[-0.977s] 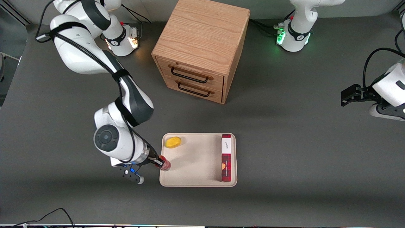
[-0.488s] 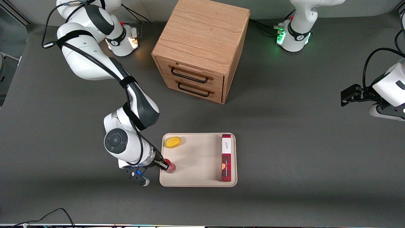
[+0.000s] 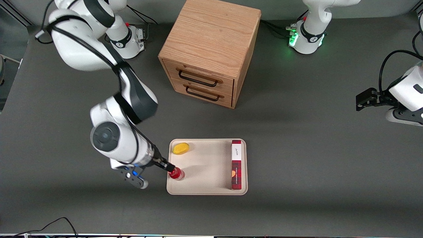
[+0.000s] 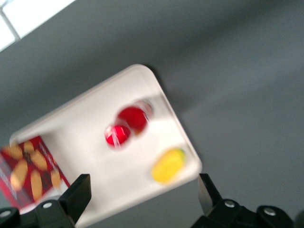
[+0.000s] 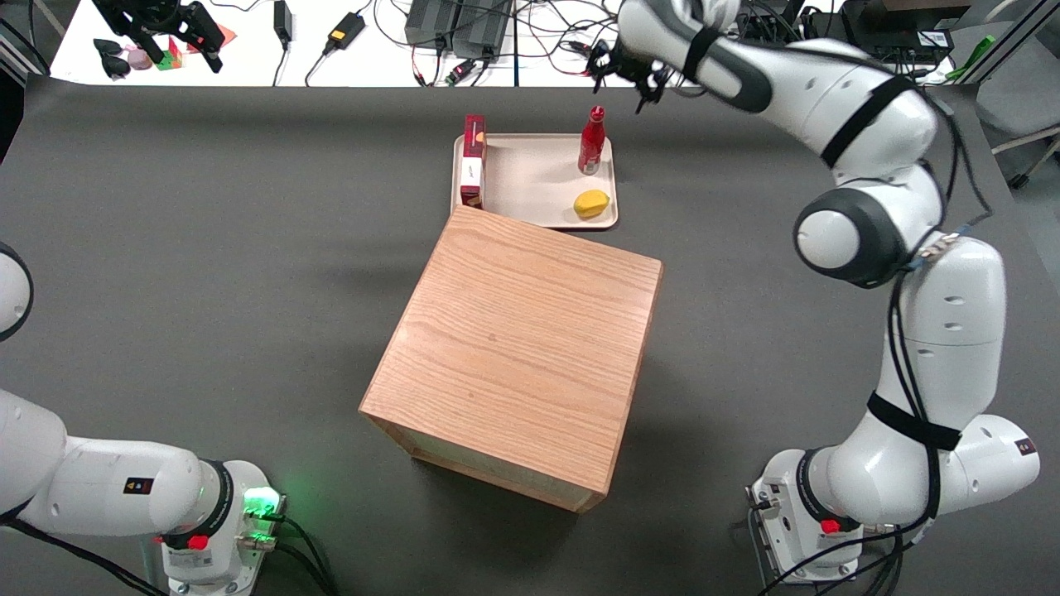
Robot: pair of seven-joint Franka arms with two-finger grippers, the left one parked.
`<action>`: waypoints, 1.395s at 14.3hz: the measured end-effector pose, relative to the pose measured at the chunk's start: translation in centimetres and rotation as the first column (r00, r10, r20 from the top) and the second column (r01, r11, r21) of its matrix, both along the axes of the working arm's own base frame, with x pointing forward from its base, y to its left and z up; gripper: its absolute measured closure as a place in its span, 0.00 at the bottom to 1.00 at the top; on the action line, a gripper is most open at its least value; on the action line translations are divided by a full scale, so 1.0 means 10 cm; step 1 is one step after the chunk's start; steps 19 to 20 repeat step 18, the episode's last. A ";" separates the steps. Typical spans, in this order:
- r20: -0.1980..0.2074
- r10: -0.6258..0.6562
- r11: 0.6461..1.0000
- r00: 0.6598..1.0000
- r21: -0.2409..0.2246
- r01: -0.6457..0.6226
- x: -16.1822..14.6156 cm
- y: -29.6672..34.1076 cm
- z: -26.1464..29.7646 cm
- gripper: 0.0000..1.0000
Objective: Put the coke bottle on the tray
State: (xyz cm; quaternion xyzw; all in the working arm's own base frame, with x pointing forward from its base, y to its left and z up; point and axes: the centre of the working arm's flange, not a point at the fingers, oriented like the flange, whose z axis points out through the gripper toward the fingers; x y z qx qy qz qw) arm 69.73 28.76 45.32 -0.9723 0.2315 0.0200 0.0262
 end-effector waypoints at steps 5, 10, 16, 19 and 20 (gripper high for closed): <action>-0.028 0.188 0.979 0.982 -0.077 -0.190 -1.02 -0.68 1.82 0.00; -0.071 0.249 0.965 0.966 -0.070 -0.254 -1.73 -1.77 2.06 0.00; -0.058 0.250 0.967 0.967 -0.032 -0.252 -2.05 -2.29 1.46 0.00; -0.035 0.250 0.967 0.968 -0.037 -0.251 -2.09 -2.29 1.55 0.00; -0.035 0.250 0.967 0.968 -0.037 -0.251 -2.09 -2.29 1.55 0.00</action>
